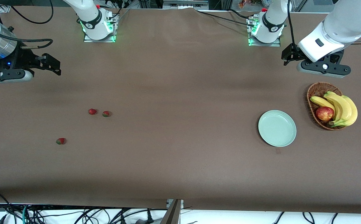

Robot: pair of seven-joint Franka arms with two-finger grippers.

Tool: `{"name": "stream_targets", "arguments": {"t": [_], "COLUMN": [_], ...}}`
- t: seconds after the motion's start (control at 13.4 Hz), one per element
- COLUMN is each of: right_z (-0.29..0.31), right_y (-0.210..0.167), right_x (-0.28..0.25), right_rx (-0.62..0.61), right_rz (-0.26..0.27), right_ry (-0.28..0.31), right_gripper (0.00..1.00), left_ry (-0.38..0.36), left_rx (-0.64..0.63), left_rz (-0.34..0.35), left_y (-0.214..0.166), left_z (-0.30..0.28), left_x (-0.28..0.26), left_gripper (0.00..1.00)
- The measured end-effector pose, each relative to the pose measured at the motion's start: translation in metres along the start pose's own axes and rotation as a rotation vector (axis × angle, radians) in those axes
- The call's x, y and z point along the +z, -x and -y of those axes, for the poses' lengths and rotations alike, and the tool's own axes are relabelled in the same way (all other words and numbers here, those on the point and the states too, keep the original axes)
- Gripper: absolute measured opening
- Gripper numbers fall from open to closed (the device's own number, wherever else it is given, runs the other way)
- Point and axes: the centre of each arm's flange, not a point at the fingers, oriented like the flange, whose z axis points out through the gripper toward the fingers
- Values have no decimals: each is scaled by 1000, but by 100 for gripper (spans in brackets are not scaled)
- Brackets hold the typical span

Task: Collect all strawberries into plate
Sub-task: 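Reach the right gripper down and grasp a red strawberry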

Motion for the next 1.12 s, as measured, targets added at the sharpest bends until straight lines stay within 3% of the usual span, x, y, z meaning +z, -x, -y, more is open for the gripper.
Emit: {"name": "stream_targets", "arguments": {"t": [0.45, 0.67, 0.9, 1.12], "right_z": [7, 29, 59, 64], "right_y": [-2, -25, -39, -46], "right_x": [25, 125, 230, 299], "right_rx": [-11, 3, 20, 19], "right_rz": [36, 21, 49, 58], "right_ry": [0, 0, 11, 16], "right_gripper": [100, 100, 100, 100], "left_ry": [0, 0, 0, 0], "left_rx": [0, 0, 0, 0], "left_rz": [0, 0, 0, 1], "left_y": [0, 0, 0, 0], "left_z": [0, 0, 0, 0], "left_x": [0, 0, 0, 0], "left_gripper": [100, 100, 100, 100]}}
